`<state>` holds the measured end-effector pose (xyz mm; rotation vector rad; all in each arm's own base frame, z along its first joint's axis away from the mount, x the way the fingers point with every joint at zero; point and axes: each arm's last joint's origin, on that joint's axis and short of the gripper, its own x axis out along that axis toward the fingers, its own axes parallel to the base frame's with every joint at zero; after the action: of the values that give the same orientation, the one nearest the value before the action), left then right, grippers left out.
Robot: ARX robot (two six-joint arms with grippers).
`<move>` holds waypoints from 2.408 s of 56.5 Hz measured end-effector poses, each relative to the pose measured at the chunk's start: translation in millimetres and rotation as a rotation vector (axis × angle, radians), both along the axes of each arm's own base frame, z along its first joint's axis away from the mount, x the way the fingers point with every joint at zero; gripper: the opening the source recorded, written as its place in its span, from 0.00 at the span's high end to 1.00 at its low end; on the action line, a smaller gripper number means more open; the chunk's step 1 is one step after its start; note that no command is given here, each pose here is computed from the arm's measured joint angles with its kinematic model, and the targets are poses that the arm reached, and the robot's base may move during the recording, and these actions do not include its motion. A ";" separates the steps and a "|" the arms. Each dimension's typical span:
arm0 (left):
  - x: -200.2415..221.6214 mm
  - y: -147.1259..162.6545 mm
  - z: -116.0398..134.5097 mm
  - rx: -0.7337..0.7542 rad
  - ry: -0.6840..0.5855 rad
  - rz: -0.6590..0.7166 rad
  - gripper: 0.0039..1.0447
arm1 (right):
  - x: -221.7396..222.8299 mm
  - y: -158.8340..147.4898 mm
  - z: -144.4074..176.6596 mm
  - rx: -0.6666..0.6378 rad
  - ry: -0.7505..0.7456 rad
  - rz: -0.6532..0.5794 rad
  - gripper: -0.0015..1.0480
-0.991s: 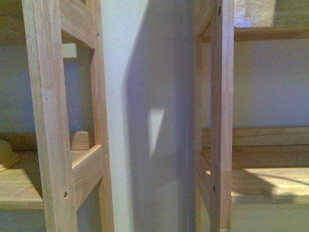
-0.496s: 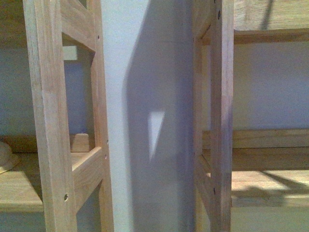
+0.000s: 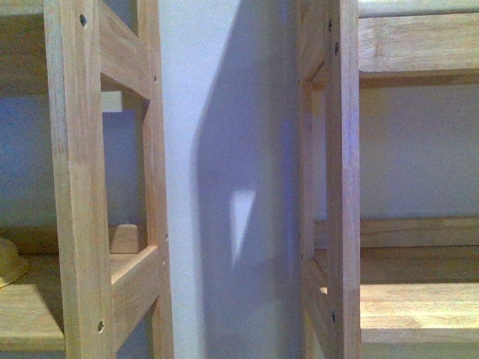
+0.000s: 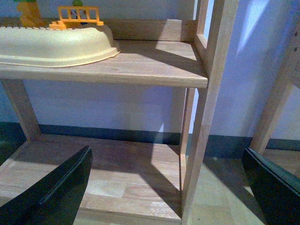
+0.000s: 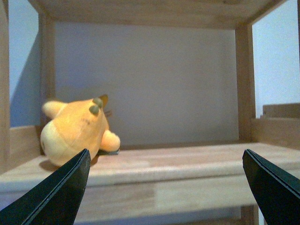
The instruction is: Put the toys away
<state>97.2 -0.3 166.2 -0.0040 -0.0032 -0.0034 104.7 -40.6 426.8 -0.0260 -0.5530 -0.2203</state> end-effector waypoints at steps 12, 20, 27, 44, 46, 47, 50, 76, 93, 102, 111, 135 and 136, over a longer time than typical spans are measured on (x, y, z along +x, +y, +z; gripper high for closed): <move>0.0 0.0 0.0 0.000 0.000 0.000 0.06 | -6.1 10.9 -65.4 0.099 0.095 0.093 0.06; 0.0 0.0 0.0 0.000 0.000 0.000 0.06 | -7.5 25.1 -115.2 0.180 0.175 0.135 0.06; 0.0 0.0 0.0 0.000 0.000 0.000 0.06 | -5.7 36.6 -160.8 0.225 0.257 0.144 0.06; 0.0 0.0 0.0 0.000 0.000 0.000 0.06 | -3.1 43.0 -181.9 0.203 0.314 0.179 0.07; 0.0 0.0 0.0 0.000 0.000 0.000 0.06 | -4.3 42.1 -181.7 0.137 0.405 0.210 0.14; 0.0 0.0 0.0 0.000 0.000 0.000 0.06 | -5.1 41.3 -185.6 0.106 0.474 0.225 0.19; 0.0 0.0 0.0 0.000 0.000 0.000 0.06 | -5.9 41.3 -196.6 0.070 0.545 0.237 0.31; 0.0 0.0 0.0 0.000 0.000 0.000 0.06 | -6.4 40.9 -231.9 0.030 0.562 0.223 0.97; 0.0 0.0 0.0 0.000 0.000 0.000 0.06 | -6.6 40.8 -243.4 0.031 0.560 0.222 0.97; 0.0 0.0 0.0 0.000 0.000 0.000 0.06 | -6.8 40.8 -247.3 0.031 0.558 0.222 0.97; 0.0 0.0 0.0 0.000 0.000 0.000 0.06 | -6.6 40.8 -251.9 0.031 0.561 0.222 0.97; 0.0 0.0 0.0 0.000 0.000 0.000 0.06 | -7.4 40.8 -259.2 0.028 0.549 0.224 0.84; 0.0 0.0 0.0 0.000 0.000 0.000 0.06 | -7.4 40.8 -259.2 0.028 0.549 0.224 0.82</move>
<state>97.2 -0.3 166.2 -0.0040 -0.0032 -0.0034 97.3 0.2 167.6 0.0029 -0.0036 0.0027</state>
